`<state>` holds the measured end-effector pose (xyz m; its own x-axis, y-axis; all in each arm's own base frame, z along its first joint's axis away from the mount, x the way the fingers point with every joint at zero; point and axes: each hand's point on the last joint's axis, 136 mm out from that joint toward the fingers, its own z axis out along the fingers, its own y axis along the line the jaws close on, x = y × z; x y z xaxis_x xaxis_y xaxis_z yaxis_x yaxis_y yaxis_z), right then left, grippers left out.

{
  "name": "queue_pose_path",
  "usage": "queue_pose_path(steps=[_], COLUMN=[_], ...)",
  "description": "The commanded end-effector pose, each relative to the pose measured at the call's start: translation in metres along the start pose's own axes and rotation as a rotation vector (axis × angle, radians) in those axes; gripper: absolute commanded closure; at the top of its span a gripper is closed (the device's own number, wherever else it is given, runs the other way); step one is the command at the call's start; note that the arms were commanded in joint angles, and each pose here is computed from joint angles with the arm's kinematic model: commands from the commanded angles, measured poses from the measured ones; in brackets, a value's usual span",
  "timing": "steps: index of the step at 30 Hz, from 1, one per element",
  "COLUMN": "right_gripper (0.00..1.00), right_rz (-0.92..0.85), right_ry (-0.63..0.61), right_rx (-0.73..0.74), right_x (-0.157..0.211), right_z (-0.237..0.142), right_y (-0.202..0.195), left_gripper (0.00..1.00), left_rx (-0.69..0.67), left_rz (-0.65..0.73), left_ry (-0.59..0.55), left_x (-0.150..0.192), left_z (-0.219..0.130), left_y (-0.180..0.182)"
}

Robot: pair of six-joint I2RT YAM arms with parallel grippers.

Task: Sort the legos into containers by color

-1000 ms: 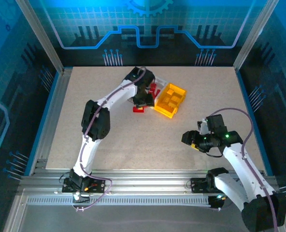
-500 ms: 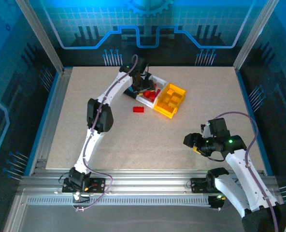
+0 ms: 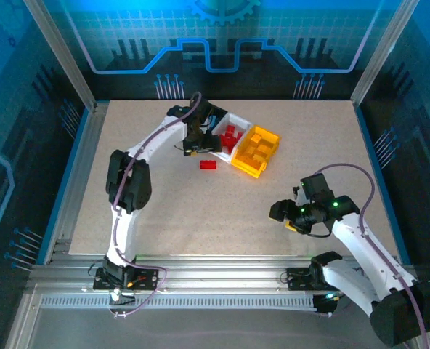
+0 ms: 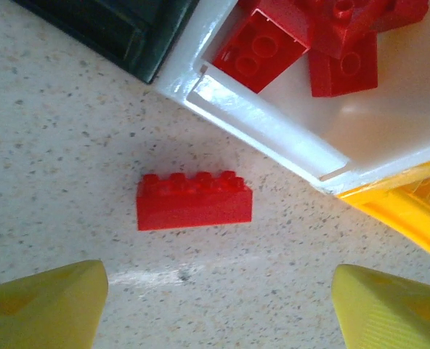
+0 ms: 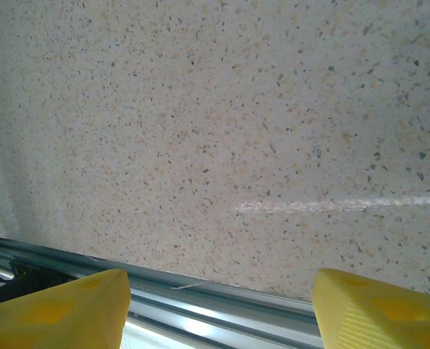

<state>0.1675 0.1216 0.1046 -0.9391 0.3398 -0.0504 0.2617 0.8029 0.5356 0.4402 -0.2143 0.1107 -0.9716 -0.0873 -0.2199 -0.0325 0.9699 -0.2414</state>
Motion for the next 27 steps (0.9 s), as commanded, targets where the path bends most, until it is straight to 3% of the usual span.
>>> queue_pose_path(steps=[1, 27], right_gripper=[0.31, 0.31], right_rz=[-0.011, -0.025], right_ry=[-0.017, 0.007], right_rx=[-0.004, 0.014], right_x=[-0.005, 0.0], right_z=[-0.002, 0.005], right_y=[0.007, 0.0], left_gripper=[0.18, 0.14], left_rx=[-0.057, -0.113], left_rz=[0.057, 0.08], left_ry=[0.019, 0.135], left_x=[0.006, 0.026], left_z=[0.014, 0.076], left_y=[0.015, 0.0])
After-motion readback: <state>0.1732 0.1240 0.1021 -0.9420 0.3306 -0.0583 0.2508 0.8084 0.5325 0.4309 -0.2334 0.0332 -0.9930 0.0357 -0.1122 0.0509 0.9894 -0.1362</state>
